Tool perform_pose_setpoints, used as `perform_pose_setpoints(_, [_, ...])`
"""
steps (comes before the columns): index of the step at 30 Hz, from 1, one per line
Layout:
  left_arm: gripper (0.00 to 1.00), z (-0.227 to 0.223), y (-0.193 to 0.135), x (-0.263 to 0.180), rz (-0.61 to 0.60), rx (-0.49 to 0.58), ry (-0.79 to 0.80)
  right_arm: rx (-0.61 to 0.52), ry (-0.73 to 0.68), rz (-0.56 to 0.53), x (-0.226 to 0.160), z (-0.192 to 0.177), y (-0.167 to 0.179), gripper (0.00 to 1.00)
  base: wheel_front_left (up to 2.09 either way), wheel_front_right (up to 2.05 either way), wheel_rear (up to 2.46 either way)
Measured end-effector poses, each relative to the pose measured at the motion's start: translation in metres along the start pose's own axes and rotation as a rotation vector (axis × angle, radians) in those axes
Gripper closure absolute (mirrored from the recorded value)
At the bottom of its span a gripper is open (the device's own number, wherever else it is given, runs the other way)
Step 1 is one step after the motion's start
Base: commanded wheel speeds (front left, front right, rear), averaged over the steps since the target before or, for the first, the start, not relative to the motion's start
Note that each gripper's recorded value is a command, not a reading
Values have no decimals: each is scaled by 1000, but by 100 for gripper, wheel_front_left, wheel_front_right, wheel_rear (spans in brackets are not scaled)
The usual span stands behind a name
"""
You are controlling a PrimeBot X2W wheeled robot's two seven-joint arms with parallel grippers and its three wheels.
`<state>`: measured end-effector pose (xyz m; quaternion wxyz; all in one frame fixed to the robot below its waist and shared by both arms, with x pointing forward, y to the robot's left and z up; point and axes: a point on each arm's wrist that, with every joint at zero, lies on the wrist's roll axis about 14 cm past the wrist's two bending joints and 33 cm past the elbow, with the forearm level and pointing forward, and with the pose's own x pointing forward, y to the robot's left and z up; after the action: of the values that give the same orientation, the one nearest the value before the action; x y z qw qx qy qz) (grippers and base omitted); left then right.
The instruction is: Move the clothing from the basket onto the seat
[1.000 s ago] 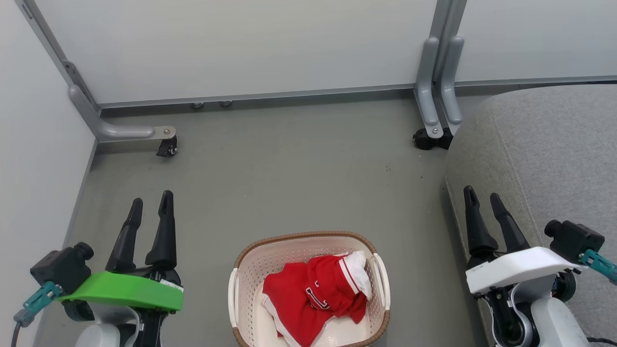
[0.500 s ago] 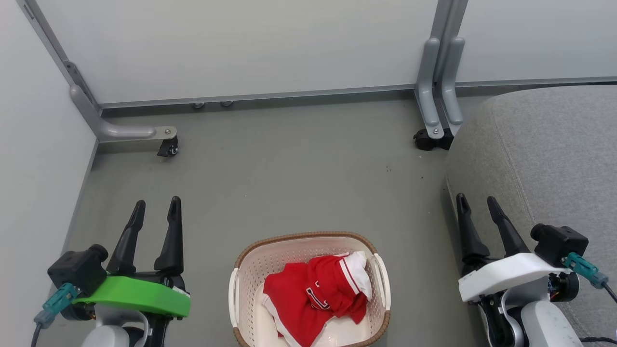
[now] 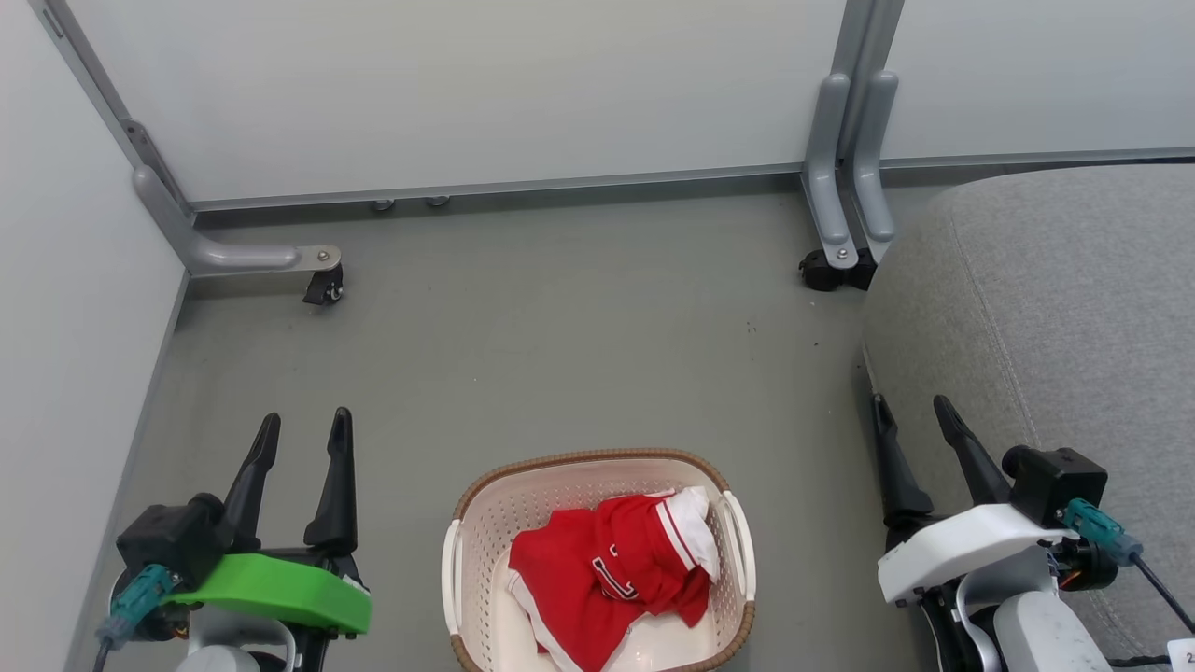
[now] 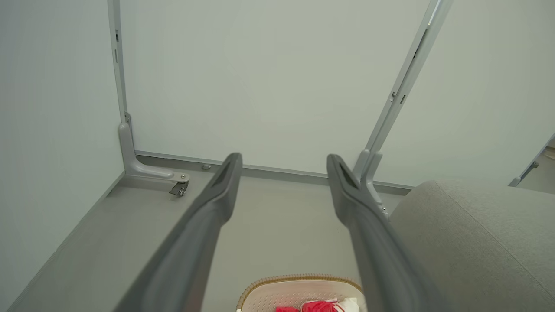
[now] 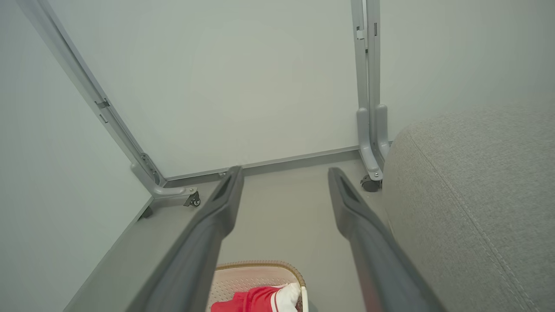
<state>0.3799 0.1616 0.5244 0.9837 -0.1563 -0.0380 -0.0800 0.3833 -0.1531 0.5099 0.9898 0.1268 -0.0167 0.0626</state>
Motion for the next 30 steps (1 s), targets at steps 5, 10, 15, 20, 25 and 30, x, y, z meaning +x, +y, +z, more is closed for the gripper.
perform_pose_setpoints(5, [0,-5,1,-1,0,30,13,-36,6,9,-1,-3,2,0,0,0,0])
perform_pose_setpoints(10, [0,-9,2,-2,-2,64,21,-63,13,20,-1,-5,4,0,0,0,0])
perform_pose_setpoints(15, [0,-11,1,-3,-7,83,23,-93,17,32,-1,-7,7,0,0,0,0])
perform_pose_setpoints(20, [0,-12,2,-4,-6,96,23,-117,16,42,-1,-8,9,0,0,0,0])
perform_pose_setpoints(25, [0,-15,4,-5,-1,114,27,-133,15,45,-2,-8,9,0,0,0,0])
perform_pose_setpoints(30, [0,-17,5,-6,-1,132,30,-146,6,49,-2,-8,10,0,0,0,0])
